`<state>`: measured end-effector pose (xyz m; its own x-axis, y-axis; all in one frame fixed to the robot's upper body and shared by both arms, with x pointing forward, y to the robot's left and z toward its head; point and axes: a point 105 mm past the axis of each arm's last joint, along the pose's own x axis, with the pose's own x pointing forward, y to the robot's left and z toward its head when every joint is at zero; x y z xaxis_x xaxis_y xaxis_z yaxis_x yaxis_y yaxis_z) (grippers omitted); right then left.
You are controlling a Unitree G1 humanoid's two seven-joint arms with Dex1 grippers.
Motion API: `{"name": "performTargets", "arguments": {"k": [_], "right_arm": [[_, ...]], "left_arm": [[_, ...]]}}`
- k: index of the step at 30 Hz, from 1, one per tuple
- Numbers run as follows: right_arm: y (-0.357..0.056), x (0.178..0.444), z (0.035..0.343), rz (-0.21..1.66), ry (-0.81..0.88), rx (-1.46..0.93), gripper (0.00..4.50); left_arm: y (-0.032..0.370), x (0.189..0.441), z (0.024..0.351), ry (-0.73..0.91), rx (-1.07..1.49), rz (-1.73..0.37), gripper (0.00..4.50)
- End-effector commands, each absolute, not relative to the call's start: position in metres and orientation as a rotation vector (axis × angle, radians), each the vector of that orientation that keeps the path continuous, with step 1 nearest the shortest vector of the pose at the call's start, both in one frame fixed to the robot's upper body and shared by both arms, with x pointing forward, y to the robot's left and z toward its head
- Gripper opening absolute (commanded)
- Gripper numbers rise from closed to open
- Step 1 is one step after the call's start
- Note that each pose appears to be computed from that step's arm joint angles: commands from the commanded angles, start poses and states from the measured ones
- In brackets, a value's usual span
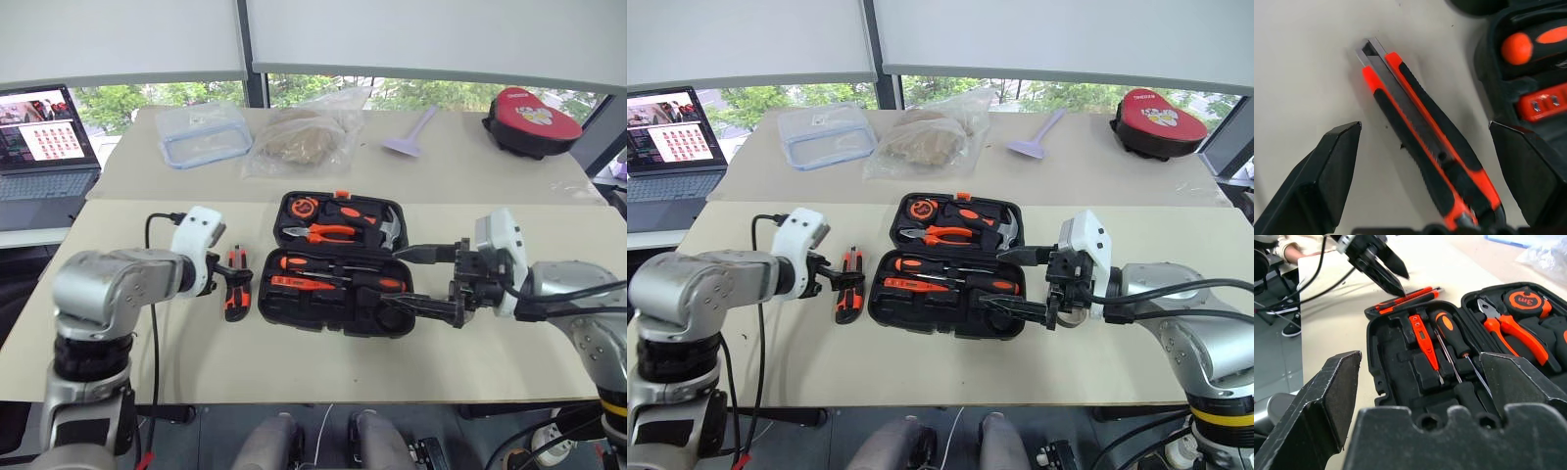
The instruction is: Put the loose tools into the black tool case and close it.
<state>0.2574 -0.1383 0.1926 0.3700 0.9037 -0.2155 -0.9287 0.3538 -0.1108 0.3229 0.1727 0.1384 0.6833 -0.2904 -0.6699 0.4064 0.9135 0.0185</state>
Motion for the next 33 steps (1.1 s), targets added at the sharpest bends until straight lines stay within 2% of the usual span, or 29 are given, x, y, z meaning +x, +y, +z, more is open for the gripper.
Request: {"name": "performTargets", "arguments": {"k": [1, 12, 15, 18, 19, 21, 24, 25, 27, 30, 33], "right_arm": [[-0.139, 0.255, 0.202, 1.162, 0.066, -0.25, 4.5], [-0.147, 0.255, 0.202, 1.112, 0.055, -0.252, 4.5], [-0.147, 0.255, 0.202, 1.114, 0.055, -0.257, 4.5], [-0.148, 0.255, 0.204, 1.113, 0.054, -0.263, 4.5], [-0.149, 0.256, 0.204, 1.111, 0.054, -0.266, 4.5], [-0.152, 0.255, 0.204, 1.105, 0.058, -0.272, 4.5], [-0.157, 0.253, 0.206, 1.094, 0.075, -0.257, 4.5], [-0.16, 0.251, 0.205, 1.094, 0.095, -0.241, 4.5], [-0.165, 0.244, 0.203, 1.102, 0.124, -0.231, 4.5], [-0.171, 0.24, 0.199, 1.079, 0.147, -0.243, 4.5], [-0.175, 0.239, 0.197, 1.058, 0.155, -0.259, 4.5]], "left_arm": [[0.166, 0.328, 0.137, 0.735, 0.214, -0.381, 4.48], [0.177, 0.322, 0.111, 0.825, 0.174, -0.333, 4.48], [0.176, 0.321, 0.111, 0.819, 0.168, -0.334, 3.76], [0.182, 0.32, 0.112, 0.815, 0.169, -0.309, 2.65], [0.188, 0.32, 0.112, 0.819, 0.172, -0.29, 2.14], [0.2, 0.322, 0.114, 0.818, 0.179, -0.26, 1.62], [0.218, 0.328, 0.125, 0.78, 0.213, -0.251, 1.56], [0.221, 0.331, 0.131, 0.755, 0.243, -0.275, 1.56], [0.213, 0.343, 0.16, 0.565, 0.392, -0.481, 1.56], [0.183, 0.343, 0.195, 0.397, 0.491, -0.804, 1.55], [0.162, 0.339, 0.216, 0.307, 0.53, -1.011, 1.55]]}}
